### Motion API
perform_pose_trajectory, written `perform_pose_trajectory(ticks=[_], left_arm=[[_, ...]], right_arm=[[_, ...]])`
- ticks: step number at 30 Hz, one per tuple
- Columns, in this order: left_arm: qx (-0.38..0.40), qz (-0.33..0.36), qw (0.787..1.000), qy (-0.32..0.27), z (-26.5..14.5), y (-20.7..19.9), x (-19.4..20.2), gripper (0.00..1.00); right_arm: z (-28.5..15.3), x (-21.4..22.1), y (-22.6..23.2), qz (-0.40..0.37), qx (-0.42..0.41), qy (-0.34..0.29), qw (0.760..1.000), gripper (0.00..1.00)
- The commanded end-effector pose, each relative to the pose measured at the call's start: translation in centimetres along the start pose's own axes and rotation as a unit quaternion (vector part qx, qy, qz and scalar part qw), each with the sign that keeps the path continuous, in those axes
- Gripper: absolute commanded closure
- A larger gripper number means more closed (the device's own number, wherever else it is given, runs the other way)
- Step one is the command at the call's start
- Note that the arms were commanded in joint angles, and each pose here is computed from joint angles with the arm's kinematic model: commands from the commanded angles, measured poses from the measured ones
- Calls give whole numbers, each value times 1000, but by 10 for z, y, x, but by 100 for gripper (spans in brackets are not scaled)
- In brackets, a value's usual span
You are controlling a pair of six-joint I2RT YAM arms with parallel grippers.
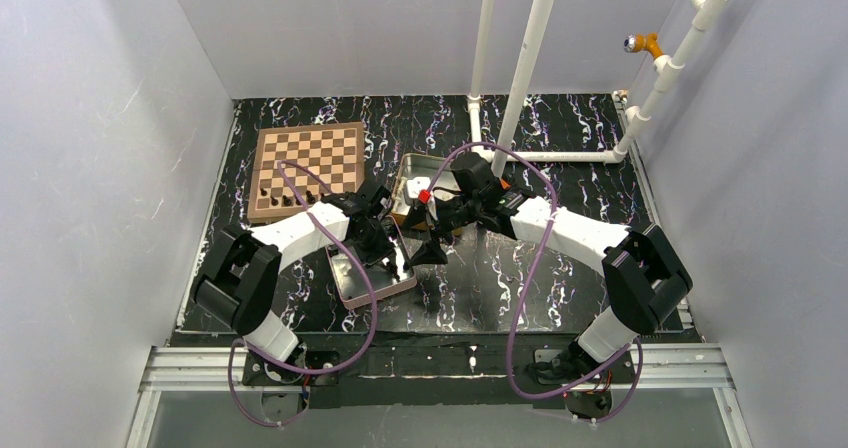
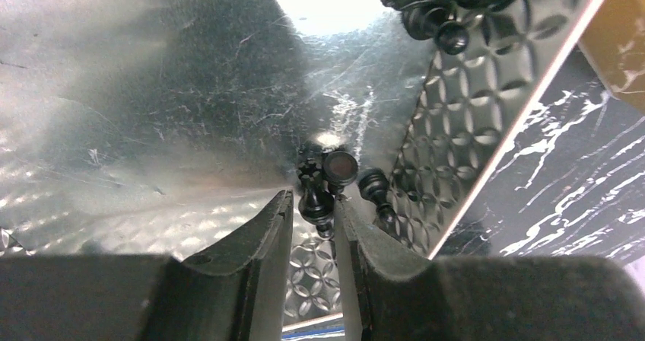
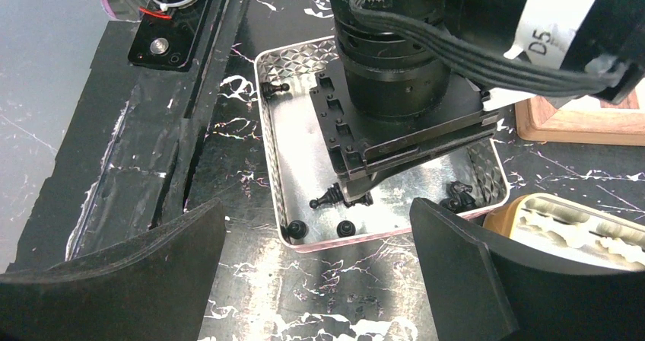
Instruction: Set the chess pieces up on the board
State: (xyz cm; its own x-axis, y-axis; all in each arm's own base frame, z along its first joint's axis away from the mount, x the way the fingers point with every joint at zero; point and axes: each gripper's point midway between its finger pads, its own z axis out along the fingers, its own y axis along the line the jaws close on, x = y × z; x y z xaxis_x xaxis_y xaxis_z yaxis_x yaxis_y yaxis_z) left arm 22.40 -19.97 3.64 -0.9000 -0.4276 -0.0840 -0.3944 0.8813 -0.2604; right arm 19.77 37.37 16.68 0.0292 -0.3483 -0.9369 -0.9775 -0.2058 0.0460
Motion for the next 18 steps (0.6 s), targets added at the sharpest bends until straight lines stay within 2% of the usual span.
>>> perform_pose_trajectory(ticks=[1, 7, 18], left_arm=[[-23, 1, 1000, 0, -1, 4, 1, 75], [-31, 1, 1000, 5, 3, 5, 3, 81], [-56, 23, 998, 5, 9, 13, 2, 79]], right_arm=[[-4, -15, 1, -17, 5, -17, 1000, 2], [-4, -14, 1, -16, 5, -17, 1000, 2], [-5, -14, 3, -13, 5, -17, 1000, 2]])
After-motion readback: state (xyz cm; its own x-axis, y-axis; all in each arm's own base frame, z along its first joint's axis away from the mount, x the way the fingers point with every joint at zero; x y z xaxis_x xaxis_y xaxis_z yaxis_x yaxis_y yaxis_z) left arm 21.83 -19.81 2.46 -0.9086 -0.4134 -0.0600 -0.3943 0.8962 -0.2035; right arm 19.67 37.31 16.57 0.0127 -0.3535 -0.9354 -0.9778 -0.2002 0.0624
